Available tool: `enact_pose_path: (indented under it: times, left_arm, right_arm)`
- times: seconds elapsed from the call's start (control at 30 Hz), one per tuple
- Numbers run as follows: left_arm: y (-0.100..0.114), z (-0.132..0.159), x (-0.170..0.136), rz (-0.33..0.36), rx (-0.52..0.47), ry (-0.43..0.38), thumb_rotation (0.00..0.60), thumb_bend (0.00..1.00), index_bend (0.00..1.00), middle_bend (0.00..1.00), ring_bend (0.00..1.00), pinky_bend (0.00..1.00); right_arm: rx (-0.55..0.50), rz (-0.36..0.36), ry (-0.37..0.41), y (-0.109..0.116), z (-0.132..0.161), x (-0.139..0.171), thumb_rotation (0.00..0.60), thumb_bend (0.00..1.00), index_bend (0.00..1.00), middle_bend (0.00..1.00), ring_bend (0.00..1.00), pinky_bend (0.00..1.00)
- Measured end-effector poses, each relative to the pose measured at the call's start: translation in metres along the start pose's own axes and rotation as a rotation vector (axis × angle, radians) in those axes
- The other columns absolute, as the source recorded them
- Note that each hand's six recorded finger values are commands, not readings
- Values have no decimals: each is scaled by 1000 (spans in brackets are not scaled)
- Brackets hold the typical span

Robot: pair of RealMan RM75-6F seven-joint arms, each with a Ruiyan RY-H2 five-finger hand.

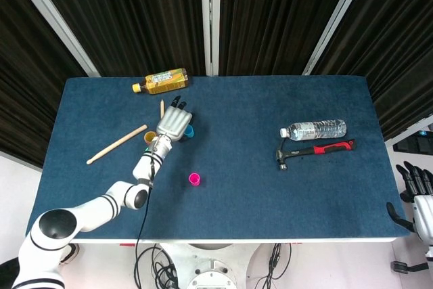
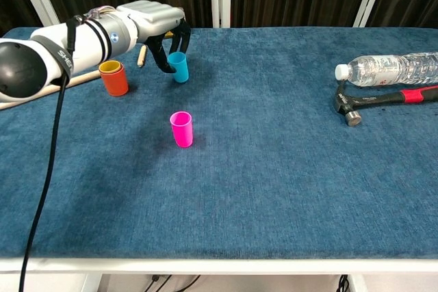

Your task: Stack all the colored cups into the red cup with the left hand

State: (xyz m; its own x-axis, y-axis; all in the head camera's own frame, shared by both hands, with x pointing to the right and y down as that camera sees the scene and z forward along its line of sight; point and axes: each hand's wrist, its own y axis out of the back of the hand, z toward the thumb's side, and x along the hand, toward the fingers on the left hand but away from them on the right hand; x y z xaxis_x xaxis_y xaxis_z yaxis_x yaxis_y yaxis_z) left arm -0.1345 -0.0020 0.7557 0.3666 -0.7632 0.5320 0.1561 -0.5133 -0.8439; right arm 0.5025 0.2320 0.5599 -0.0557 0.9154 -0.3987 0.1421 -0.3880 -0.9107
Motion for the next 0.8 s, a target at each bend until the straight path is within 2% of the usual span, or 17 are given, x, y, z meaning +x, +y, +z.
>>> enact_pose_path:
  times: [0.17, 0.37, 0.57, 0.67, 0.8]
  left_arm:
    - [14, -1, -11, 32, -29, -12, 600, 236, 503, 508, 145, 21]
    - [42, -4, -37, 66, -67, -40, 600, 237, 506, 524, 145, 22]
    - [69, -29, -72, 86, -43, -10, 600, 256, 517, 536, 166, 21]
    - [66, -54, -86, 87, -1, 45, 600, 257, 517, 536, 166, 19]
    - [53, -75, -99, 50, 41, 88, 600, 256, 517, 536, 166, 19]
  right_arm:
    - [4, -2, -6, 1, -2, 1, 600, 312, 0, 0, 0, 0]
    - [7, 2, -2, -1, -1, 1, 600, 312, 0, 0, 0, 0]
    - [13, 8, 18, -4, 6, 2, 600, 312, 0, 0, 0, 0]
    - [11, 10, 31, -6, 11, 2, 600, 312, 0, 0, 0, 0]
    - [12, 15, 38, -9, 15, 3, 600, 313, 0, 0, 0, 0]
